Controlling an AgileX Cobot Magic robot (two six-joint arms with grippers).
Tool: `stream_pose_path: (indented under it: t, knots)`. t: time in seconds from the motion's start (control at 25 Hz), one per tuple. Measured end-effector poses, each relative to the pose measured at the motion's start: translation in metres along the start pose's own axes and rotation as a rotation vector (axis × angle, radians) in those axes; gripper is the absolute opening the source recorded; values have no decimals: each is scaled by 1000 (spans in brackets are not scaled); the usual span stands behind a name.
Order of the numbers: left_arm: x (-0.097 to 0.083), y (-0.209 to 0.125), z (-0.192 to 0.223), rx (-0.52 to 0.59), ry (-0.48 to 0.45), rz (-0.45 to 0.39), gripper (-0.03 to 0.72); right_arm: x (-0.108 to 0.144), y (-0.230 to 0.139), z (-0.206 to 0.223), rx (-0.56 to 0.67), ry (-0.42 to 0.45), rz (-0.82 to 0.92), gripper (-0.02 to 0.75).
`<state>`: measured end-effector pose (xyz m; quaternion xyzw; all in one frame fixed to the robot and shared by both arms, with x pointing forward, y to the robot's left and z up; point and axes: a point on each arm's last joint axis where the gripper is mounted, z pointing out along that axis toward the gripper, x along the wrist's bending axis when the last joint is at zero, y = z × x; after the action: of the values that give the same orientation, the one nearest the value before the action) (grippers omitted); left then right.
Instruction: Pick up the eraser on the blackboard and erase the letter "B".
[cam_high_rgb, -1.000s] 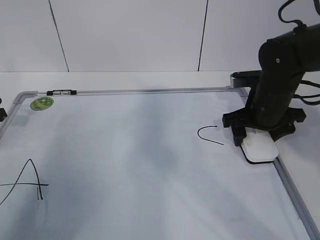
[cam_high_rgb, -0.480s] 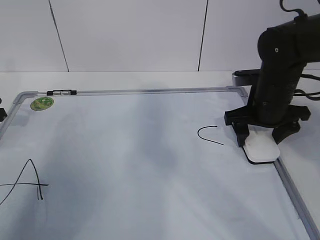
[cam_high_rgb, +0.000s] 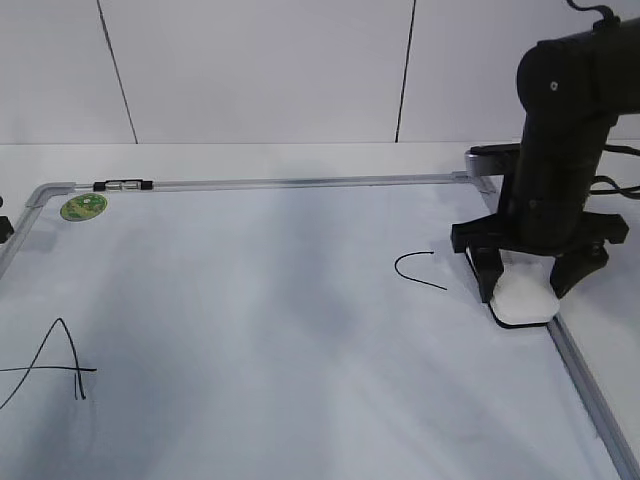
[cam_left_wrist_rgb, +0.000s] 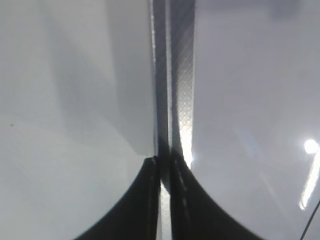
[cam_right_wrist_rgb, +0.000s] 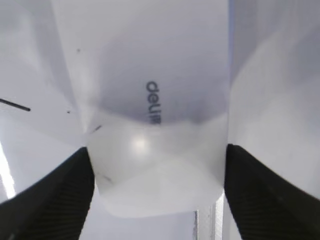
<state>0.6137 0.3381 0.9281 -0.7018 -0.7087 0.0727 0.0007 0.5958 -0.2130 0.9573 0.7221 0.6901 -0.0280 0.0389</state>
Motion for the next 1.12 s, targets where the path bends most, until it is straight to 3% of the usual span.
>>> stream_pose_path:
  t: [0.96, 1.12]
  knots:
    - [0, 1, -1, -1, -2, 0, 13, 11, 16, -50, -40, 134, -100, 595]
    - [0, 1, -1, -1, -2, 3, 43, 9, 11, -66, -79, 147, -118, 595]
